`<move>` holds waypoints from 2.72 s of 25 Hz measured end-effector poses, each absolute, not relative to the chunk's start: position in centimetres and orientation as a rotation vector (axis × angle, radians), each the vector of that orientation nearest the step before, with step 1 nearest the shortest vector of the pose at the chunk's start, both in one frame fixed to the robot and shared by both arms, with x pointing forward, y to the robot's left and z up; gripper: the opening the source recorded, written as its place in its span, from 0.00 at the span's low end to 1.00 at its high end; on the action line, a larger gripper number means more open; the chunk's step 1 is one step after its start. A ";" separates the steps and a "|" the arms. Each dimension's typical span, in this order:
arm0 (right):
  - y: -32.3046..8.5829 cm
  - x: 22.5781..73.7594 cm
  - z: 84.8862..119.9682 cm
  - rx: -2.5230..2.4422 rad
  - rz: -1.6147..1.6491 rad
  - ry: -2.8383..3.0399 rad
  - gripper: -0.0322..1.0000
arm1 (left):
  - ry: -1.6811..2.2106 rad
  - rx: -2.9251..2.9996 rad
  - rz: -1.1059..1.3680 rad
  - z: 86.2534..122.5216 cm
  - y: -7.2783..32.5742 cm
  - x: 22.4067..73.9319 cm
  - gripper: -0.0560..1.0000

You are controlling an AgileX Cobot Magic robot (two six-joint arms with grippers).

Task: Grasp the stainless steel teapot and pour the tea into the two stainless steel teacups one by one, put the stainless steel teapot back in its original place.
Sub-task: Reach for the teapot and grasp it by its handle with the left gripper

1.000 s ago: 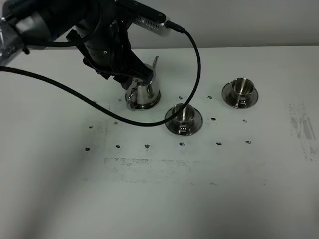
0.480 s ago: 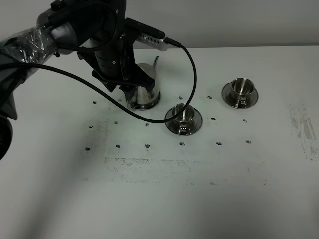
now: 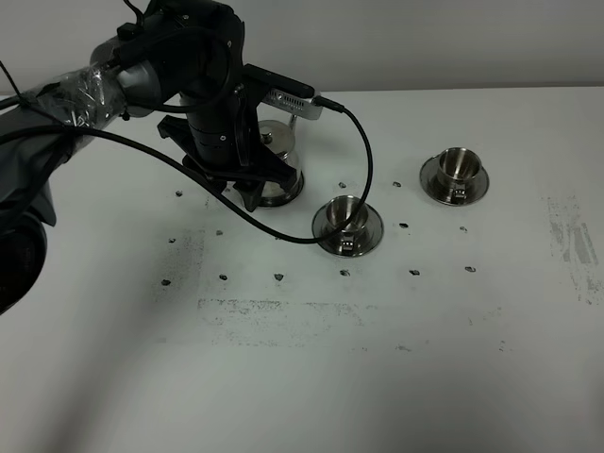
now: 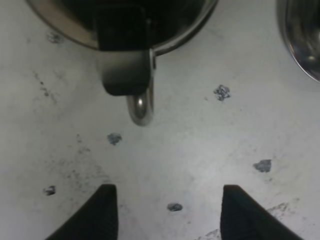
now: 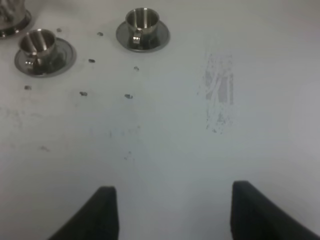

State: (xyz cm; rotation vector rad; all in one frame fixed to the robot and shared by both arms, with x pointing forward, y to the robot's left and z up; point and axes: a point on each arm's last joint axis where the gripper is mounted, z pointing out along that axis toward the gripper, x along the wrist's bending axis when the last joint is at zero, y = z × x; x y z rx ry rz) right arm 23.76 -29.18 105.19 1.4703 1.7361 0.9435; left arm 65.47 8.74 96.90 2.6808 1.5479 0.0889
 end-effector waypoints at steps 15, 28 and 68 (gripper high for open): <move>-29.2 23.8 105.2 1.469 0.943 1.737 0.52 | 1.559 2.624 0.107 96.0 9.2 66.6 0.58; -29.2 23.8 105.2 1.470 0.943 1.736 0.52 | 1.561 2.608 0.119 94.0 8.7 68.6 0.58; -29.2 23.8 105.2 1.470 0.941 1.736 0.52 | 1.532 2.636 0.159 94.0 8.5 69.4 0.54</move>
